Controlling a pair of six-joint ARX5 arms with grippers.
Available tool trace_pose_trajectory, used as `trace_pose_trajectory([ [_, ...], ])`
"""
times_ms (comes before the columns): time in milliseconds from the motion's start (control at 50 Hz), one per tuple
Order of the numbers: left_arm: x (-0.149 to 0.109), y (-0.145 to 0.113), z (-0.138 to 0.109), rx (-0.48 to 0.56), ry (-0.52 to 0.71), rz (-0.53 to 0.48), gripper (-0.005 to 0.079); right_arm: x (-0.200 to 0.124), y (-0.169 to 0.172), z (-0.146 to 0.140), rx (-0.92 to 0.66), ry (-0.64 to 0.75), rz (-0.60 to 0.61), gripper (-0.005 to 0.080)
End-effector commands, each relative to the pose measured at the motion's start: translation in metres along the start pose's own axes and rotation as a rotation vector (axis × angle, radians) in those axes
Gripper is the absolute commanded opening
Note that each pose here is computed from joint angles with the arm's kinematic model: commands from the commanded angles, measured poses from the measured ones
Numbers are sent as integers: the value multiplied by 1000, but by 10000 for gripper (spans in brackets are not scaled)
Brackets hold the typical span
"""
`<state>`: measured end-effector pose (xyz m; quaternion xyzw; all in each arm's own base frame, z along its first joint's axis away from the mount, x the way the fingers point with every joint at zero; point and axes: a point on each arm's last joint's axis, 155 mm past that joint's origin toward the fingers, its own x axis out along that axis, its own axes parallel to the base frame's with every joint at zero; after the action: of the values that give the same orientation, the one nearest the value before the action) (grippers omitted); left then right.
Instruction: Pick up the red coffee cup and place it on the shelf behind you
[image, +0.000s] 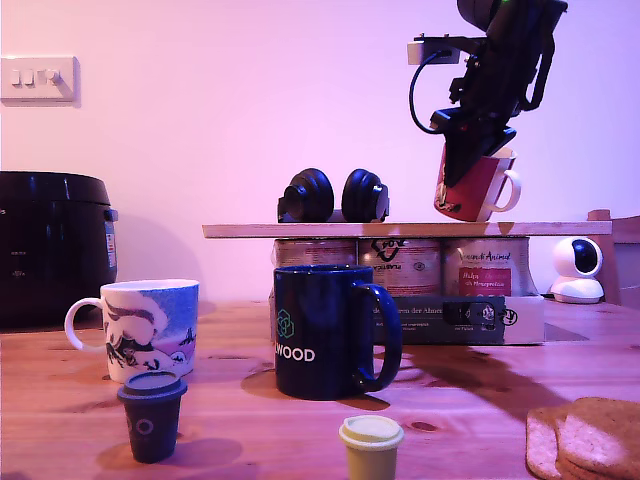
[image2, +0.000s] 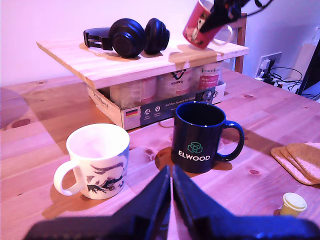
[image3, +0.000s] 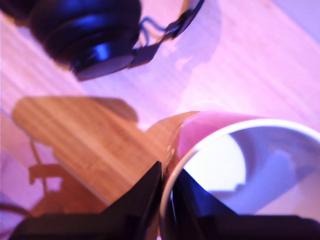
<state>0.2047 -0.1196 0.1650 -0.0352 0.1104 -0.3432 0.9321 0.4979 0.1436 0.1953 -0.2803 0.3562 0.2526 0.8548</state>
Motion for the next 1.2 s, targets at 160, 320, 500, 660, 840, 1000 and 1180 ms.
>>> trace_pose_trajectory([
  [160, 2, -1, -5, 1, 9, -14, -20, -16, -8, 16, -6, -38, -26, 39],
  [320, 2, -5, -5, 2, 8, -31, -20, -15, -9, 12, -2, -26, -21, 39],
  [500, 2, -5, -5, 2, 8, -32, -20, -12, -8, 5, 4, -4, -8, 39],
  [660, 2, -5, -5, 2, 7, -31, -20, -4, -5, -1, 6, 18, 7, 40],
  [840, 2, -5, -5, 3, 7, -31, -20, -2, -6, 1, 5, 10, 3, 81],
  [1000, 2, -5, -5, 3, 7, -31, -20, -2, -6, 2, 5, 8, 1, 128],
  [1180, 2, -5, -5, 3, 7, -31, -20, -2, -7, 3, 4, 2, -3, 163],
])
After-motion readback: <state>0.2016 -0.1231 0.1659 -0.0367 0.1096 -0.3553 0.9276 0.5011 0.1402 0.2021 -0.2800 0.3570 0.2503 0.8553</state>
